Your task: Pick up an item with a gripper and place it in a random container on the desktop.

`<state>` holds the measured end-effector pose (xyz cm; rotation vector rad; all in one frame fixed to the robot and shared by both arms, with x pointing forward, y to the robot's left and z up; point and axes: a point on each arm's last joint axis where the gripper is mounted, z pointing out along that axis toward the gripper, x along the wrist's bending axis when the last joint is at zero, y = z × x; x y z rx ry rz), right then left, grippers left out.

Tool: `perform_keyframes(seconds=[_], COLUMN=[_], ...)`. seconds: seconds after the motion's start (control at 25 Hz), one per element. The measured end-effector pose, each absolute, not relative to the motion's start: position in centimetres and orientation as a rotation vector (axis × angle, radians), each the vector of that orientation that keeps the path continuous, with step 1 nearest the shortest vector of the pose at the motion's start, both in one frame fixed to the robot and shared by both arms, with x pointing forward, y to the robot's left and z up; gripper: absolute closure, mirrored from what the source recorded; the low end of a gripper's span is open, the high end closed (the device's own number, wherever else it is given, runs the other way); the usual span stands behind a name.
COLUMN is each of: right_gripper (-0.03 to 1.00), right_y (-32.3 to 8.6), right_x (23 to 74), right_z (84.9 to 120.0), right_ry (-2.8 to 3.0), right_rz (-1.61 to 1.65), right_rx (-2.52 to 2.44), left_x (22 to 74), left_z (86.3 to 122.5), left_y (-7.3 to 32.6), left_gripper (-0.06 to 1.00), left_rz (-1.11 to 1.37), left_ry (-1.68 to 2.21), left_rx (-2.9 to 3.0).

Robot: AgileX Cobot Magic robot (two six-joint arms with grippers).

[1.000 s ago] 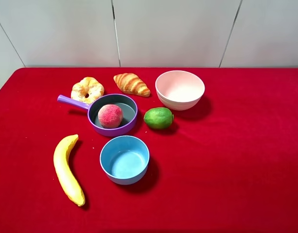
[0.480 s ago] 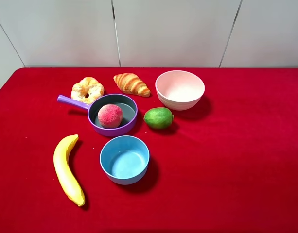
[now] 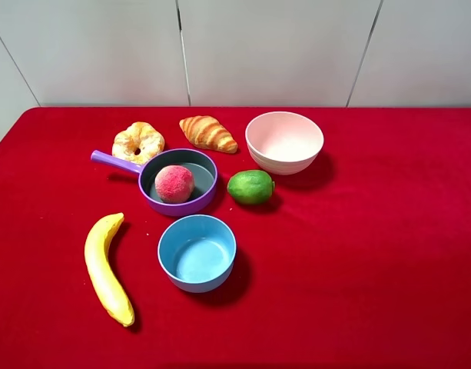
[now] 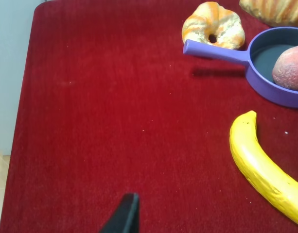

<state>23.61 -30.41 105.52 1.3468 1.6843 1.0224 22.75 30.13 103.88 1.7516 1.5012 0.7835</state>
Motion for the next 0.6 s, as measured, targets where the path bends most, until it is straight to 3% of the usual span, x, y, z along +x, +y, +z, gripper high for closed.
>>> perform_keyframes(seconds=[0.6], right_gripper=[0.27], right_y=[-30.41], right_x=[23.61], right_z=[105.52], right_ry=[1.684], right_rz=[1.022], right_rx=[1.347], left_x=[22.75], left_z=[103.88], left_y=[30.13], left_gripper=[-0.04], left_rz=[0.783], left_ry=[1.501], left_rx=[1.752])
